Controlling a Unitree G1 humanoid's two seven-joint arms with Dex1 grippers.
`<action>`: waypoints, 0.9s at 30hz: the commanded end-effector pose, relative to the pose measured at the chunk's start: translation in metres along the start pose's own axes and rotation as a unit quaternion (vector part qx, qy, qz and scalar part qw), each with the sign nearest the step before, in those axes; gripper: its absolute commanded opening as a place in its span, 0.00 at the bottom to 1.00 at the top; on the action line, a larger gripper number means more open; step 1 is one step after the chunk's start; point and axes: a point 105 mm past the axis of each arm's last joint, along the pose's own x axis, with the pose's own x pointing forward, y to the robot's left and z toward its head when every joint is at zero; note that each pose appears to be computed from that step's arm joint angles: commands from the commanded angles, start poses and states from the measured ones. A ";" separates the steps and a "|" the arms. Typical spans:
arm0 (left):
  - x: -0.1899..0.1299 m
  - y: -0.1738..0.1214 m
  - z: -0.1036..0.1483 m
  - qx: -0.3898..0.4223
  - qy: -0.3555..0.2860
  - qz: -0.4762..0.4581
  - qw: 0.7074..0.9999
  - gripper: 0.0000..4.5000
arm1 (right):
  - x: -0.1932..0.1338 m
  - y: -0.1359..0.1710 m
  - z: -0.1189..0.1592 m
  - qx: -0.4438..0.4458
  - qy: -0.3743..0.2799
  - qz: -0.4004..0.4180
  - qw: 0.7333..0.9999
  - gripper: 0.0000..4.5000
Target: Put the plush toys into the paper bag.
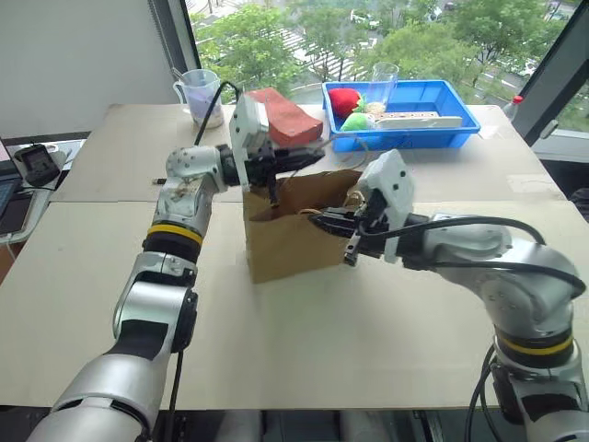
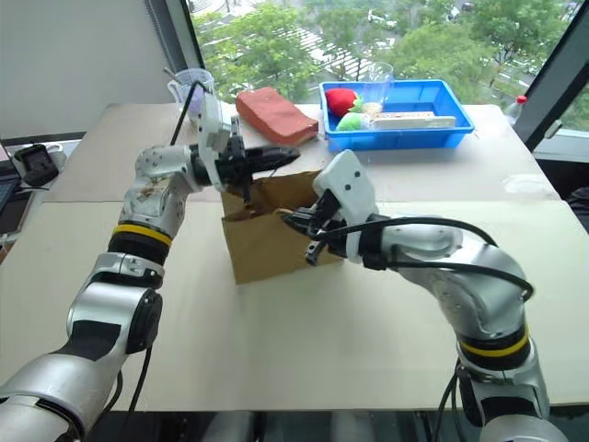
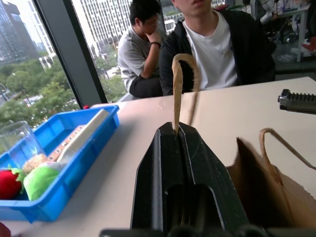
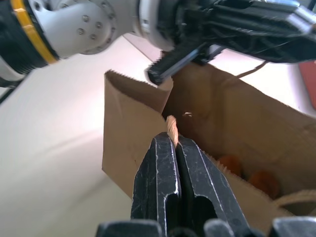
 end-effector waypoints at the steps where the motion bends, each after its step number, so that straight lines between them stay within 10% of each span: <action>1: -0.009 -0.006 0.021 0.008 -0.007 -0.015 1.000 0.00 | 0.000 -0.010 0.009 -0.031 -0.017 -0.021 0.999 0.02; 7: -0.038 -0.015 0.034 -0.019 0.002 0.018 1.000 0.06 | 0.002 -0.022 0.008 -0.045 -0.011 -0.024 0.999 0.01; 9: -0.050 -0.015 0.048 -0.032 -0.013 0.044 0.998 0.17 | 0.004 -0.024 0.010 -0.046 -0.013 -0.012 0.999 0.15; 18: -0.092 -0.031 0.046 -0.017 0.053 0.107 0.993 1.00 | -0.018 -0.022 0.027 -0.075 -0.008 0.067 0.995 0.84; 20: -0.101 -0.040 0.035 -0.022 0.077 0.111 0.991 1.00 | -0.025 -0.023 0.034 -0.080 -0.006 0.080 0.994 1.00; 27: -0.103 -0.054 -0.003 -0.039 0.096 0.108 0.989 1.00 | -0.043 -0.014 0.060 -0.071 -0.009 0.161 0.984 1.00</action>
